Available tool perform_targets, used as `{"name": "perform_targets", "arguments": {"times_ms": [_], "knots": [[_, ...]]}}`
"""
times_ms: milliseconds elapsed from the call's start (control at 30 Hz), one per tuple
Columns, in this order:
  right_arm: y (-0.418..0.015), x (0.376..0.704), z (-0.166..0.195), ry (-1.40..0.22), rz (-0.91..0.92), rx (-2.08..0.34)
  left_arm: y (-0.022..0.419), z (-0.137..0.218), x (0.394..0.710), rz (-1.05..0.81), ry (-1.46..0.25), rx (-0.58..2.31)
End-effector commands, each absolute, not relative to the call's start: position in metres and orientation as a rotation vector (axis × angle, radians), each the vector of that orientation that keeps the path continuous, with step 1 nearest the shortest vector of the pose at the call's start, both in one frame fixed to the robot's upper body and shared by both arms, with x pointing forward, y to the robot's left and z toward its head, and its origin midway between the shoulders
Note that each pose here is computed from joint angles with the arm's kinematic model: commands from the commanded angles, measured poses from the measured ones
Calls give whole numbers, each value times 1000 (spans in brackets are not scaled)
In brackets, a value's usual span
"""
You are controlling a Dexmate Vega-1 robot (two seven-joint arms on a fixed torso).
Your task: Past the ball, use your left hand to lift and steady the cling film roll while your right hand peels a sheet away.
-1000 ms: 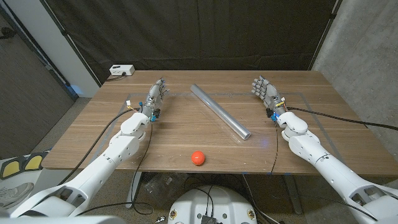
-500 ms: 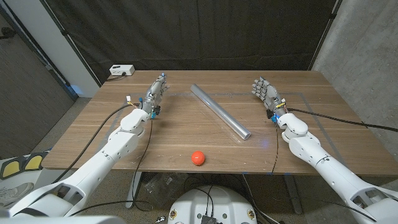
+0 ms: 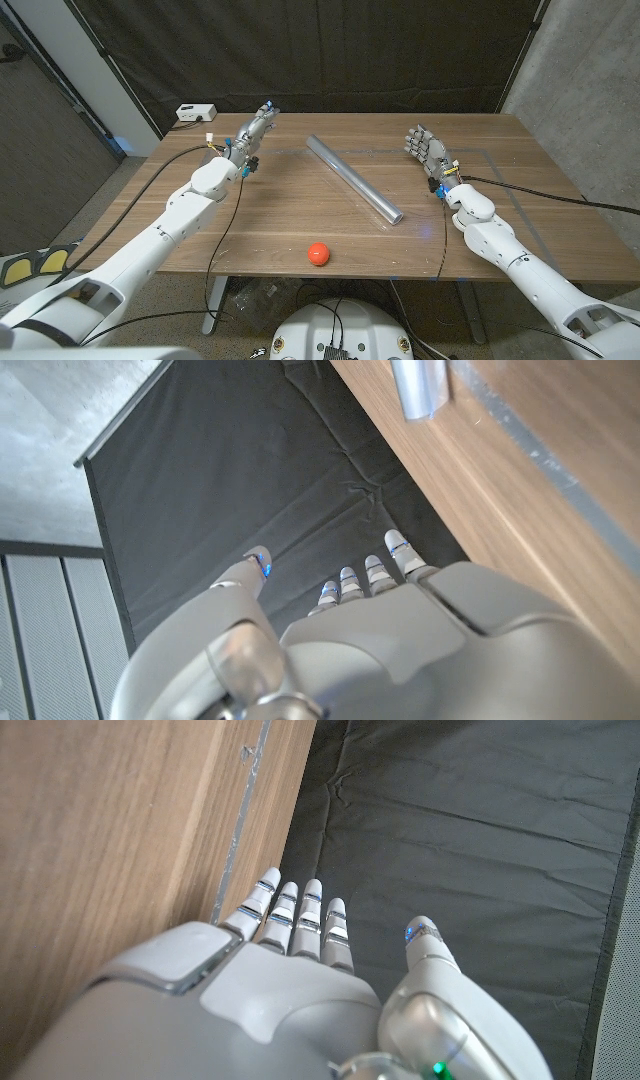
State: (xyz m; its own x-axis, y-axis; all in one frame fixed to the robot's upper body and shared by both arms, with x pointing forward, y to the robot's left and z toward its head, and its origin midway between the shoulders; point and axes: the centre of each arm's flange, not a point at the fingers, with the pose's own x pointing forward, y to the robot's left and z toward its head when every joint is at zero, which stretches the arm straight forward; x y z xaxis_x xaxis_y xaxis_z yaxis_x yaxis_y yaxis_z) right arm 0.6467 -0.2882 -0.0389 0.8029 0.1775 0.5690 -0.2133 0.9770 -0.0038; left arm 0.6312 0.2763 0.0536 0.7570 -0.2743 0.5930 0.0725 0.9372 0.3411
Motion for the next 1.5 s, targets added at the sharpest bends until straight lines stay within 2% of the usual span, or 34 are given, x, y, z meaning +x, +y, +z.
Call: {"name": "perform_targets", "arguments": {"times_ms": [33, 800, 1500], "knots": [[-286, 648, -42, -612, 215, 70, 263, 91, 622, -225, -705, 481], [-285, 652, -47, -638, 219, 92, 211, 158, 605, -344, -700, 867], [-287, 655, -60, -662, 202, 139, 141, 192, 592, -462, -643, 1296]]}}
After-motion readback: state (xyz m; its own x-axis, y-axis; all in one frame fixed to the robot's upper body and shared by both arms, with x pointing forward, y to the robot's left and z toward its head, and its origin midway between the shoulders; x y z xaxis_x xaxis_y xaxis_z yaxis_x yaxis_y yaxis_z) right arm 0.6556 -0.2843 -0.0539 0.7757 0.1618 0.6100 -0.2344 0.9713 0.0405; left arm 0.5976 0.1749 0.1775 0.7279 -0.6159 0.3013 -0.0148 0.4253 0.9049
